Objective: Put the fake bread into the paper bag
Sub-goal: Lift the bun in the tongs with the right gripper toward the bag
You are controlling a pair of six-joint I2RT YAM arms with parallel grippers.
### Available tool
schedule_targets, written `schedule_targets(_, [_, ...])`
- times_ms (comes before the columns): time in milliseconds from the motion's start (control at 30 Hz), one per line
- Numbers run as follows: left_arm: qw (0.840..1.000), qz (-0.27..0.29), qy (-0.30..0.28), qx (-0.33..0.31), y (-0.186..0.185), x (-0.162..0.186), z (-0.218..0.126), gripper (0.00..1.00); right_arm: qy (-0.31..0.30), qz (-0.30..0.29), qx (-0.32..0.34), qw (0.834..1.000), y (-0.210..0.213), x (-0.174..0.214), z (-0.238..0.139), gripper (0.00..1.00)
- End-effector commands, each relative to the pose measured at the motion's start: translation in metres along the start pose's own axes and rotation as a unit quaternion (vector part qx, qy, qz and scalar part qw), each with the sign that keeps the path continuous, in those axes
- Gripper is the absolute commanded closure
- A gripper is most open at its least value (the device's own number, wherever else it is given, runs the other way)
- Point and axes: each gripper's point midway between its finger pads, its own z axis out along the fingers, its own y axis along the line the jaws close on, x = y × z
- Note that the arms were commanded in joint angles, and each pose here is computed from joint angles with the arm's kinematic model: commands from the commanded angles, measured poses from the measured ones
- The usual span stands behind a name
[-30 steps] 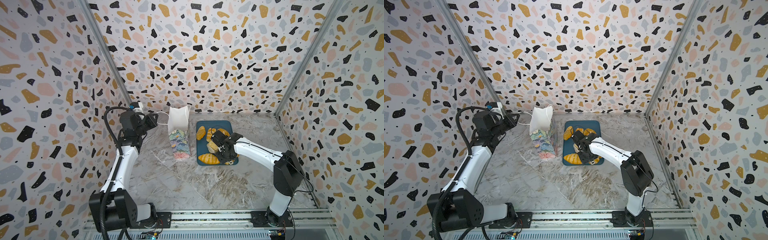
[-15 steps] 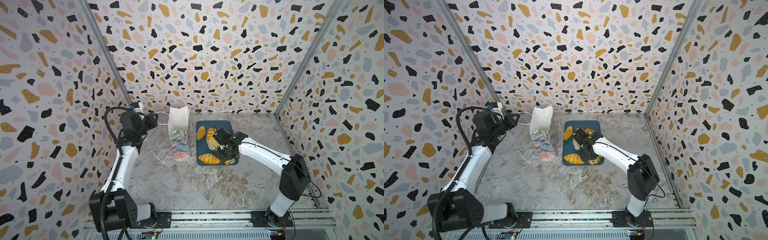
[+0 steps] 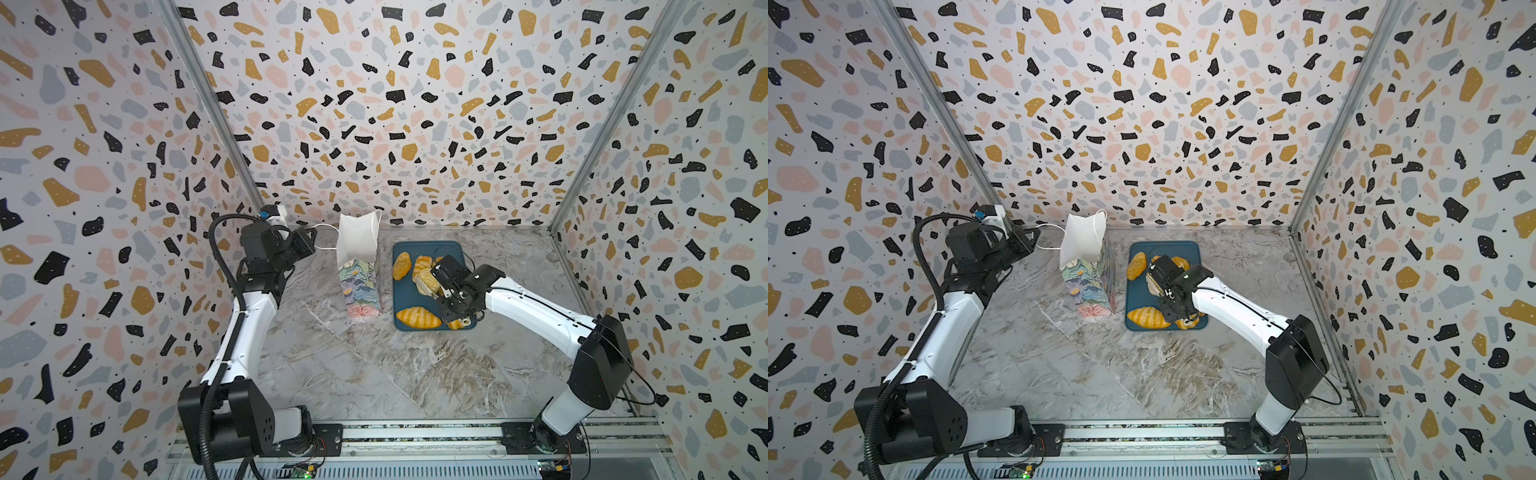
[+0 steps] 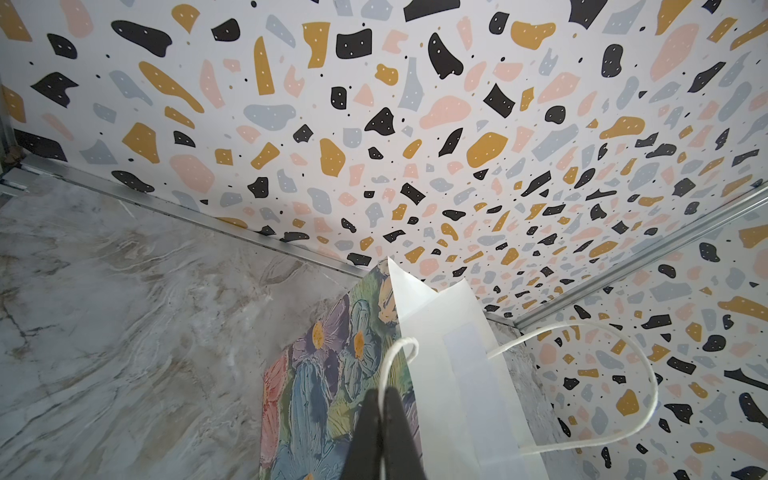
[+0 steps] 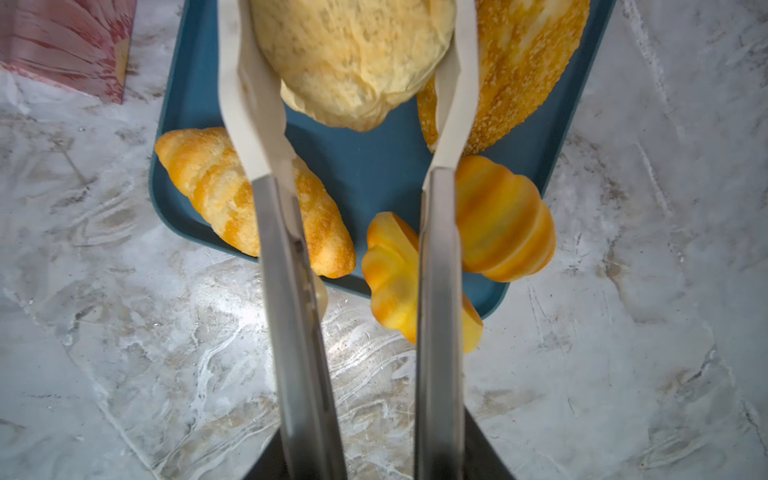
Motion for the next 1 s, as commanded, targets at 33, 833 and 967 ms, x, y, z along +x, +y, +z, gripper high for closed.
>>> schedule_targets(33, [1.0,0.012,-0.013,0.011,-0.008,-0.006,-0.002,1.0,-0.059,0.016,-0.019,0.998,0.005,-0.016,-0.03,0.58])
schedule_targets(833, [1.0,0.017,-0.015,0.013,-0.013,-0.002,0.0,1.0,-0.183,0.057,-0.047,0.98,0.005,-0.047,-0.099,0.61])
schedule_targets(967, [1.0,0.019,-0.015,0.012,-0.012,-0.002,0.0,1.0,-0.196,0.059,-0.044,0.978,0.004,-0.048,-0.107,0.62])
